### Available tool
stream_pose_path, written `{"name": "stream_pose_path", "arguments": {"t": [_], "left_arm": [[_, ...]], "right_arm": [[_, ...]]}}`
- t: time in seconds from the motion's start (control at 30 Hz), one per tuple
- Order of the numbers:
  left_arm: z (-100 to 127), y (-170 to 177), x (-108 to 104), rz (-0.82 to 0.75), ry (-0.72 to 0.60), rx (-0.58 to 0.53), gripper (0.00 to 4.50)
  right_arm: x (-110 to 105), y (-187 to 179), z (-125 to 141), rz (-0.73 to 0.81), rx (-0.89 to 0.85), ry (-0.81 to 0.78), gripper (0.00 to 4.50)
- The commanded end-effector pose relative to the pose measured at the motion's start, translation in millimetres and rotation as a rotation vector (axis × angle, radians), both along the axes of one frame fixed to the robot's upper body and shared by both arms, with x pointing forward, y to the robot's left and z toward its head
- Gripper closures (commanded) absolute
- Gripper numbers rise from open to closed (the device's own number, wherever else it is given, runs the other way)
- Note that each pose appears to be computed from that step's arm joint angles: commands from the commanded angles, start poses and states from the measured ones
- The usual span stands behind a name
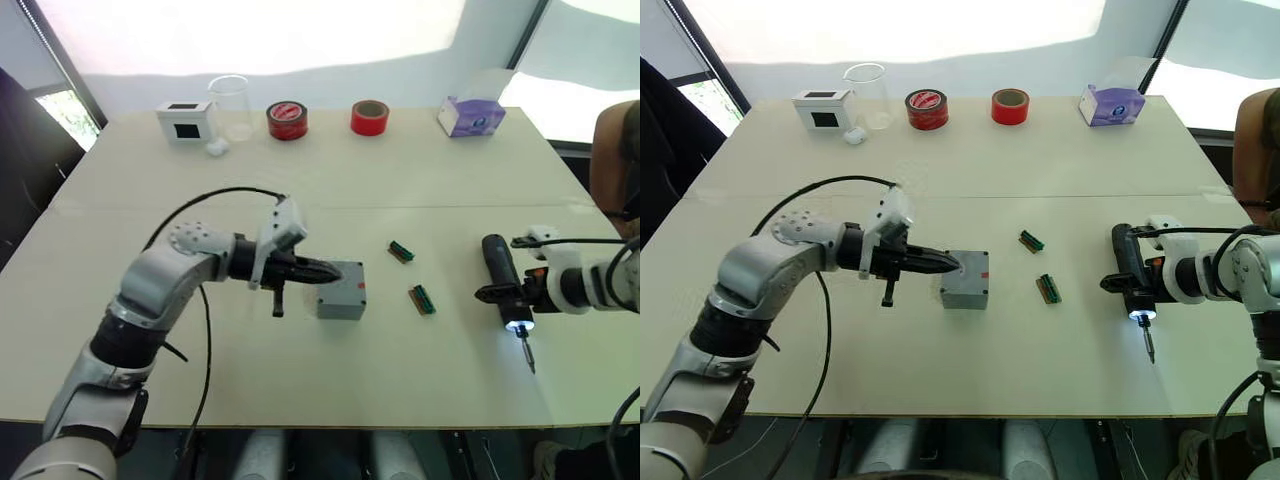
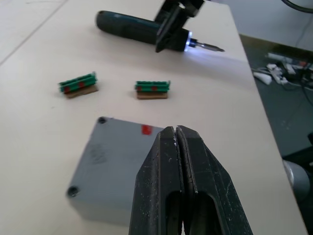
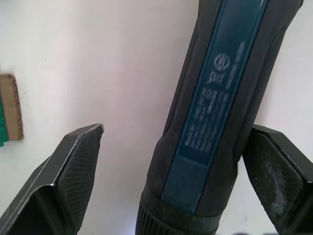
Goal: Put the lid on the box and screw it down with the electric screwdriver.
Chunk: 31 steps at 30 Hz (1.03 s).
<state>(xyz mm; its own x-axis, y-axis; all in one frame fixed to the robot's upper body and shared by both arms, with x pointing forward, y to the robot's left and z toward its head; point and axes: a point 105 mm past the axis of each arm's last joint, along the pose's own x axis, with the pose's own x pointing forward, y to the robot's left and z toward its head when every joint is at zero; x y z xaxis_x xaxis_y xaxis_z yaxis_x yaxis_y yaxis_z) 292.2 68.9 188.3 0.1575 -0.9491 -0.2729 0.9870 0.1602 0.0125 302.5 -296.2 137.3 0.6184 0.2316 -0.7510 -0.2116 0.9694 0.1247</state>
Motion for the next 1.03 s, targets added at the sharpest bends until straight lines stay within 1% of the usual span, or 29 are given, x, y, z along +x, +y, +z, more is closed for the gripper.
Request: {"name": "stream_pose_path", "arguments": {"t": [0.03,0.07,0.1,0.17,0.2,0.23,0.3,0.33,0.37,0.43,0.6,0.73,0.83,1.03], "left_arm": [[5.1,40.4,2.3,0.163,0.081,-0.054,4.5],[2.7,50.3,1.5,0.203,0.101,-0.051,4.5],[-0.2,57.0,-1.0,0.226,0.119,-0.044,4.5],[-4.8,63.5,-7.6,0.244,0.149,-0.032,4.5],[-7.2,67.1,-11.8,0.253,0.165,-0.025,4.5],[-9.2,70.8,-17.0,0.261,0.19,-0.026,4.5],[-20.2,78.1,-35.3,0.261,0.25,0.02,4.5],[-24.1,79.8,-42.5,0.256,0.27,0.038,4.5],[-32.1,79.7,-55.0,0.24,0.311,0.066,4.5],[-40.9,79.6,-69.0,0.228,0.36,0.086,4.5],[-58.3,84.8,-85.1,0.231,0.403,0.15,4.5],[-67.6,80.3,-95.4,0.224,0.45,0.127,4.5],[-69.8,78.5,-99.1,0.221,0.463,0.114,4.5],[-71.2,74.7,-96.6,0.225,0.458,0.085,4.5]], "right_arm": [[5.9,17.0,74.0,0.208,-0.028,-0.42,0.08],[2.1,21.5,83.2,0.262,-0.057,-0.491,0.08],[-3.6,30.3,87.0,0.32,-0.039,-0.54,0.08],[-15.1,45.1,86.9,0.395,0.033,-0.591,0.08],[-21.9,51.8,83.3,0.428,0.063,-0.589,0.08],[-29.9,59.4,76.1,0.457,0.104,-0.559,0.08],[-54.4,81.5,59.1,0.554,0.222,-0.471,0.08],[-63.0,88.4,54.4,0.582,0.258,-0.441,0.08],[-74.1,97.4,44.8,0.621,0.283,-0.393,0.08],[-87.6,106.2,33.1,0.661,0.297,-0.336,0.08],[-115.2,118.4,11.7,0.735,0.326,-0.211,0.08],[-143.5,127.6,-11.8,0.792,0.329,-0.087,0.08],[-151.0,130.6,-15.5,0.806,0.332,-0.072,0.08],[-151.1,129.7,-17.8,0.815,0.303,-0.069,0.08]]}}
